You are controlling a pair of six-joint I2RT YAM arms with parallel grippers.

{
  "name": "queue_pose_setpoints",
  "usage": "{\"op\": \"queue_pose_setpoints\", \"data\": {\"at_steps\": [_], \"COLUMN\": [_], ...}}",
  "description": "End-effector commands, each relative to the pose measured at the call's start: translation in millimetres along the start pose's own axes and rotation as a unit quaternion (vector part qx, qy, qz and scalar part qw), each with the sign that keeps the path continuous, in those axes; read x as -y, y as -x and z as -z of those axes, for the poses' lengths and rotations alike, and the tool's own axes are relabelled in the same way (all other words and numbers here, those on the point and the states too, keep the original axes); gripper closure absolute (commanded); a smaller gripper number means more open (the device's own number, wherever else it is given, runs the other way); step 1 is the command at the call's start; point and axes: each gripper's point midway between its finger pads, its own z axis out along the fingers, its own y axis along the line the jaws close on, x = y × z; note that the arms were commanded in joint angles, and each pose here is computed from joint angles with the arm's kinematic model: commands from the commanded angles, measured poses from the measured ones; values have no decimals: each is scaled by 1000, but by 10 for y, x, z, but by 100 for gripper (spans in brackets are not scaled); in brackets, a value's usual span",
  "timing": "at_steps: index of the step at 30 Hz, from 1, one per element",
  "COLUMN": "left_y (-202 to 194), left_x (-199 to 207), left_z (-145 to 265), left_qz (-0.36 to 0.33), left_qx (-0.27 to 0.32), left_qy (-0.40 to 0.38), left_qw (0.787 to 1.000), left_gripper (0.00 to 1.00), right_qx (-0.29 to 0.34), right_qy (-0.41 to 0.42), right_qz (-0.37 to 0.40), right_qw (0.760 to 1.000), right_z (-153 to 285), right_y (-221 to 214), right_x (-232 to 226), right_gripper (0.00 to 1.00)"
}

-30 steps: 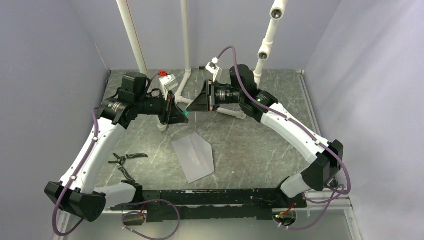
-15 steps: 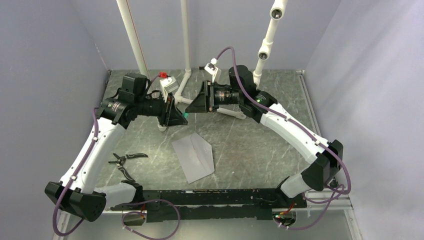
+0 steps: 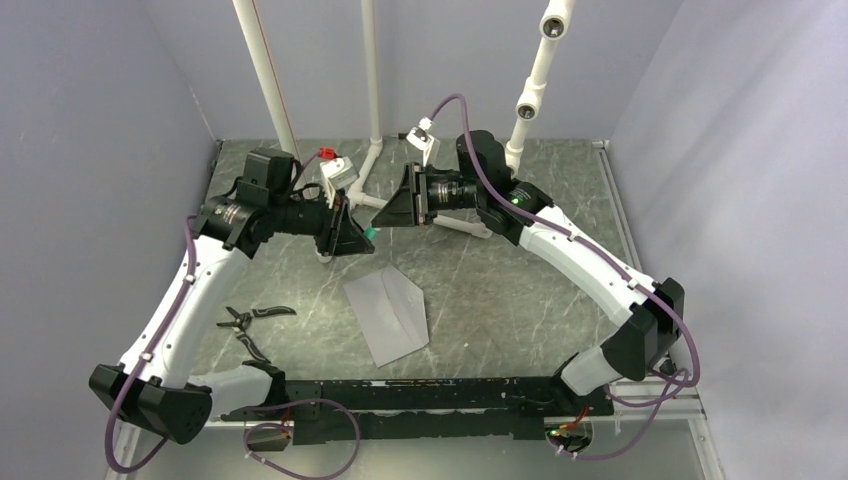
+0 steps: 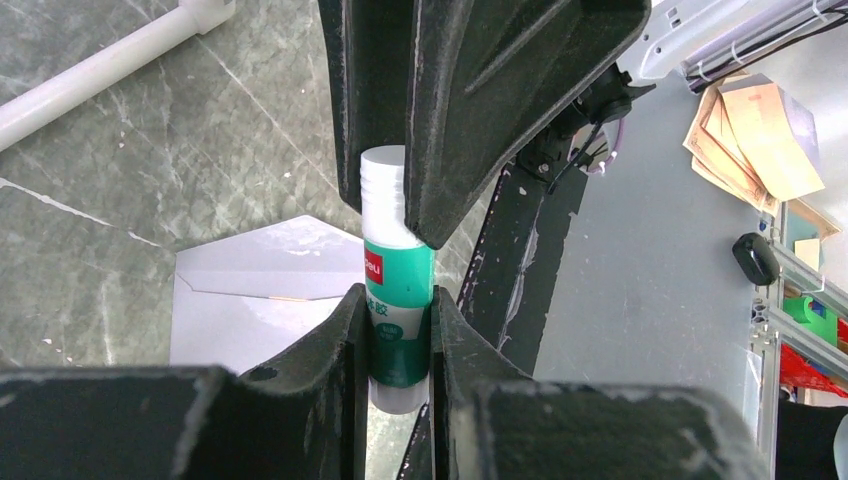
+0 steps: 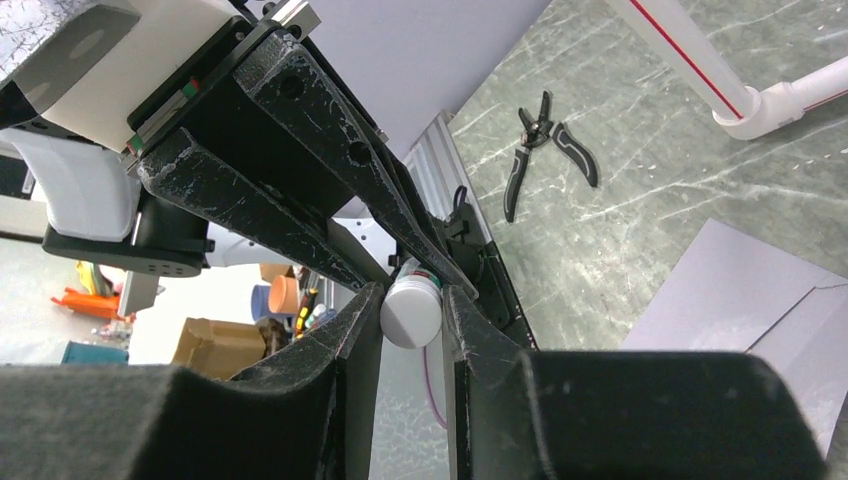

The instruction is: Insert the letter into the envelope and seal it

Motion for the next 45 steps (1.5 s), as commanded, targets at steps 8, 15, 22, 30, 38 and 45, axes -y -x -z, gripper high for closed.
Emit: {"op": "queue_pose_setpoints", "data": {"at_steps": [8, 15, 22, 30, 38, 45], "left_y": [-63, -221, -220, -26, 81, 105], "left_x": [300, 592, 608, 539, 533, 558], "left_z": [232, 352, 360, 340, 313, 308], "left_qz": [-26, -33, -41, -62, -74, -75], "left_qx": [-7, -1, 9, 31, 41, 43], "left_qy": [-7, -38, -37, -26, -37, -48], "left_qw": [1000, 999, 998, 997, 996, 995], "left_gripper": [98, 98, 98, 98, 98, 98], "right_qx": [79, 177, 199, 75, 2, -7], "right_qy": [-11, -53, -54, 8, 23, 44], "right_qz": [104, 96, 89, 119, 106, 102], "right_qw": [991, 978, 974, 990, 994, 994], "right_z": [409, 1094, 1259, 764, 294, 153], "right_y": [245, 594, 702, 176, -153, -177], "right_x": [-397, -467, -541, -622, -588, -623], "right_gripper": [100, 100, 100, 53, 27, 34]}}
